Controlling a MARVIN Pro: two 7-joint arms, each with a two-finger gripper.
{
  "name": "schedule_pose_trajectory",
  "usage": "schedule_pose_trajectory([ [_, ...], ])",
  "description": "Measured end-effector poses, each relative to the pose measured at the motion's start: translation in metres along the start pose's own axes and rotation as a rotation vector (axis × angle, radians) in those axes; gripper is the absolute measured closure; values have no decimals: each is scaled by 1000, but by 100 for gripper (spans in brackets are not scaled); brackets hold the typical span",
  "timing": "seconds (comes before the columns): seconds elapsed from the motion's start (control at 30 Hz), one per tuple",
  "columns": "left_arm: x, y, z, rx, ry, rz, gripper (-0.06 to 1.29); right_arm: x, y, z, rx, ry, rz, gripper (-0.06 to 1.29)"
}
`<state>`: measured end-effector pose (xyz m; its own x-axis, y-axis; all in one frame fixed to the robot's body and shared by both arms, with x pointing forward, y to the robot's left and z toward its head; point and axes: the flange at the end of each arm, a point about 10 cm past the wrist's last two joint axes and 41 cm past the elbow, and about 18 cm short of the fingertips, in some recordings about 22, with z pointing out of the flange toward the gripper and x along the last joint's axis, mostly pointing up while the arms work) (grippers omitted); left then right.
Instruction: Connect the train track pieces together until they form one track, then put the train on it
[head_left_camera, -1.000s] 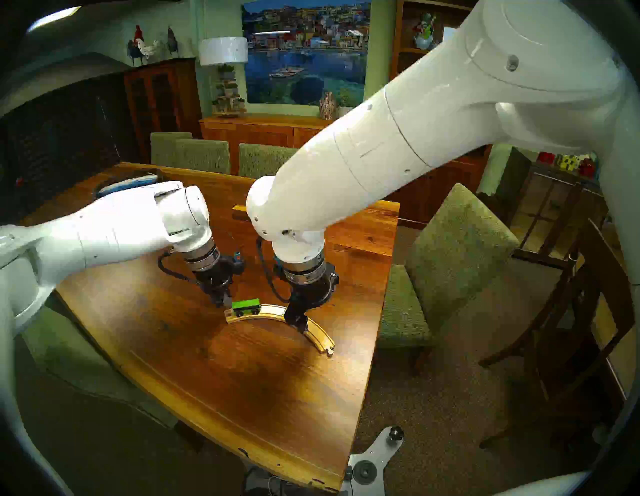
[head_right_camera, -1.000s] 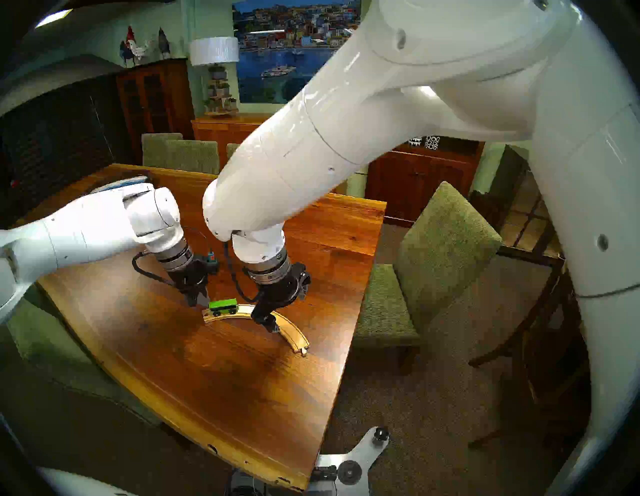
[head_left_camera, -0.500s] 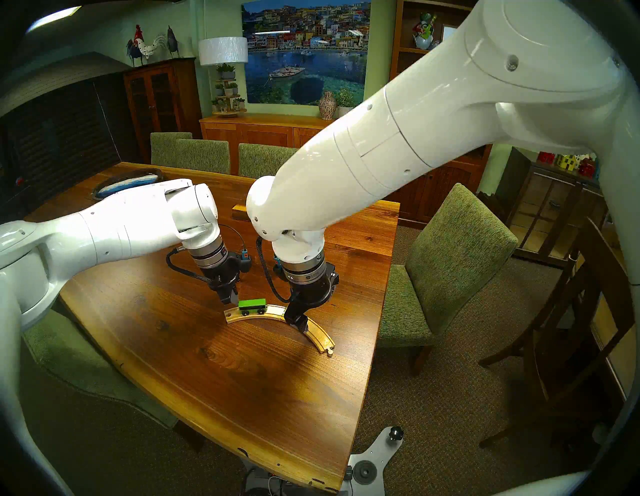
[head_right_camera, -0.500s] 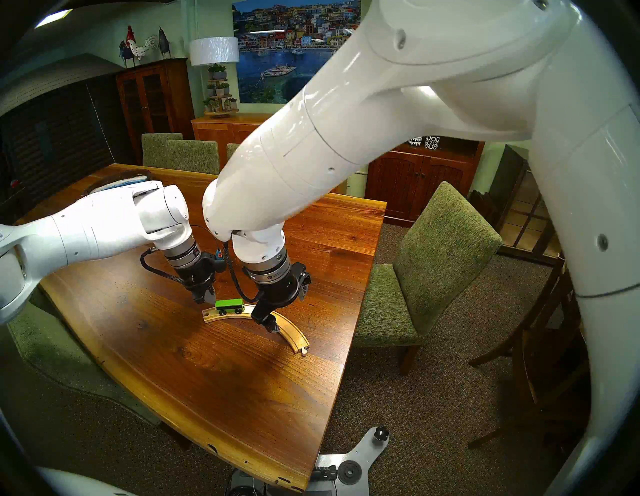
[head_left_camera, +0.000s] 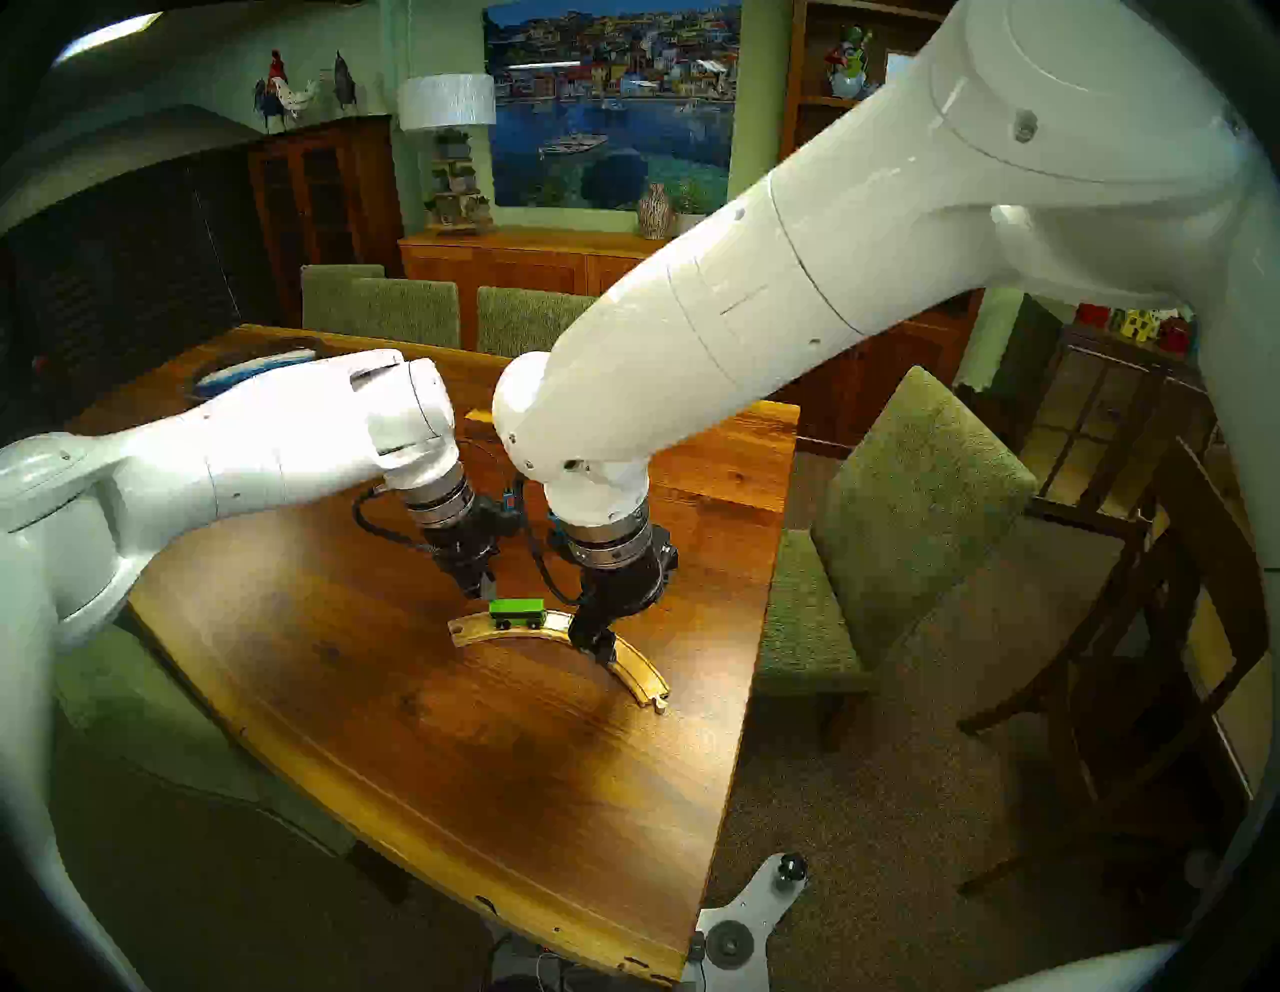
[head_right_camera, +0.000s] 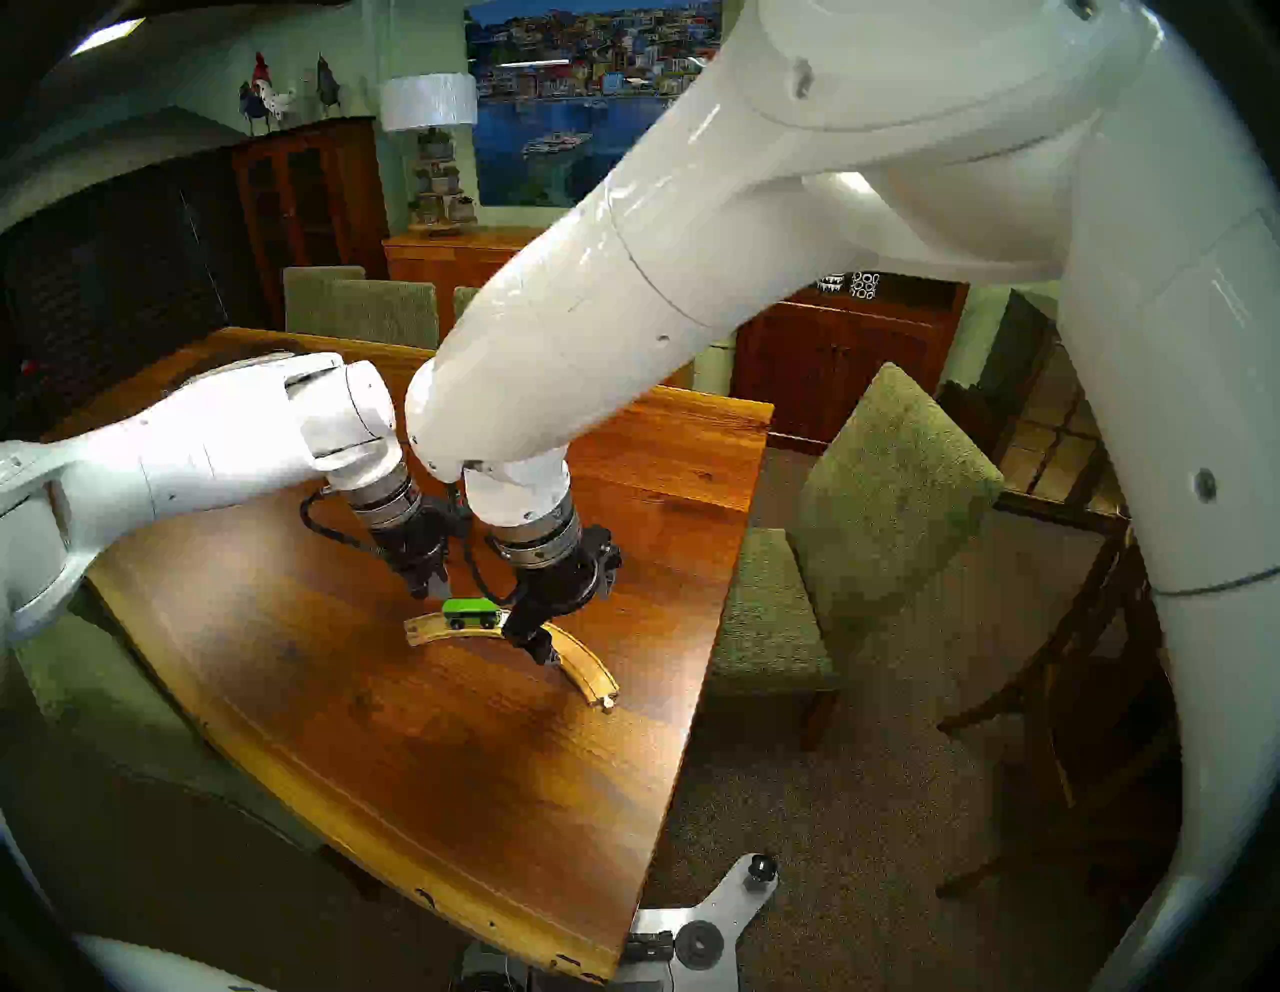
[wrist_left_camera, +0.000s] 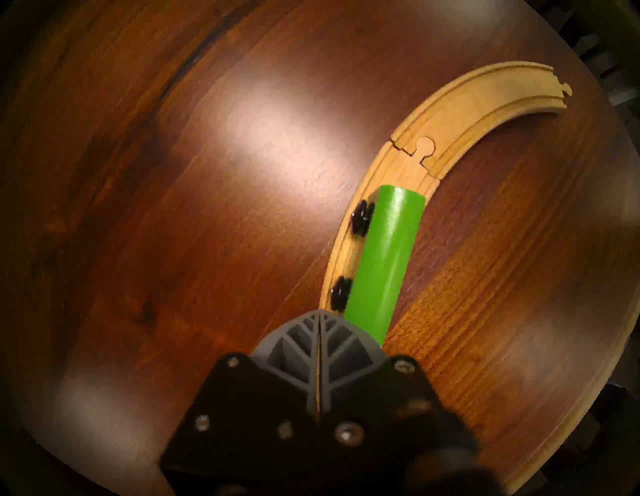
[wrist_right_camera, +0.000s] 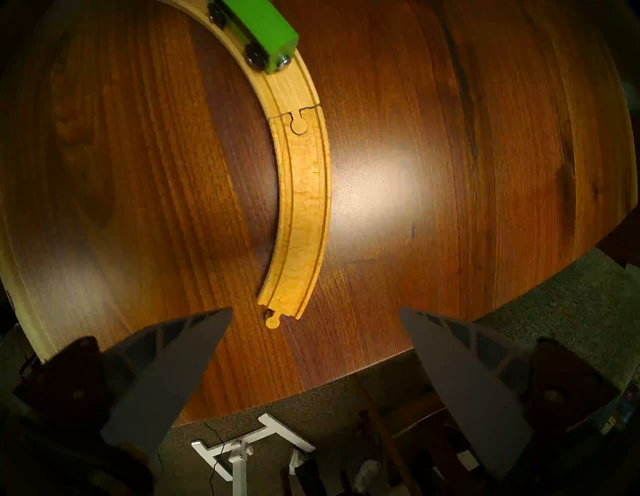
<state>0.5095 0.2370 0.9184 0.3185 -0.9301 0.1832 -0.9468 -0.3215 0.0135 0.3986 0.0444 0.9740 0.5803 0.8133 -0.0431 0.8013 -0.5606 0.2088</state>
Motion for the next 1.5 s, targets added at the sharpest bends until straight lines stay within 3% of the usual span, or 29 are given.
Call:
schedule_pose_trajectory([
  [0.73,28,12,8,-36,27,45,125,0,0,0,0,0,0,-1],
  [1.17,7,-1,-10,8,39,-5,125,0,0,0,0,0,0,0],
  [1.5,-6,13,-20,-20,56,33,125,0,0,0,0,0,0,-1],
])
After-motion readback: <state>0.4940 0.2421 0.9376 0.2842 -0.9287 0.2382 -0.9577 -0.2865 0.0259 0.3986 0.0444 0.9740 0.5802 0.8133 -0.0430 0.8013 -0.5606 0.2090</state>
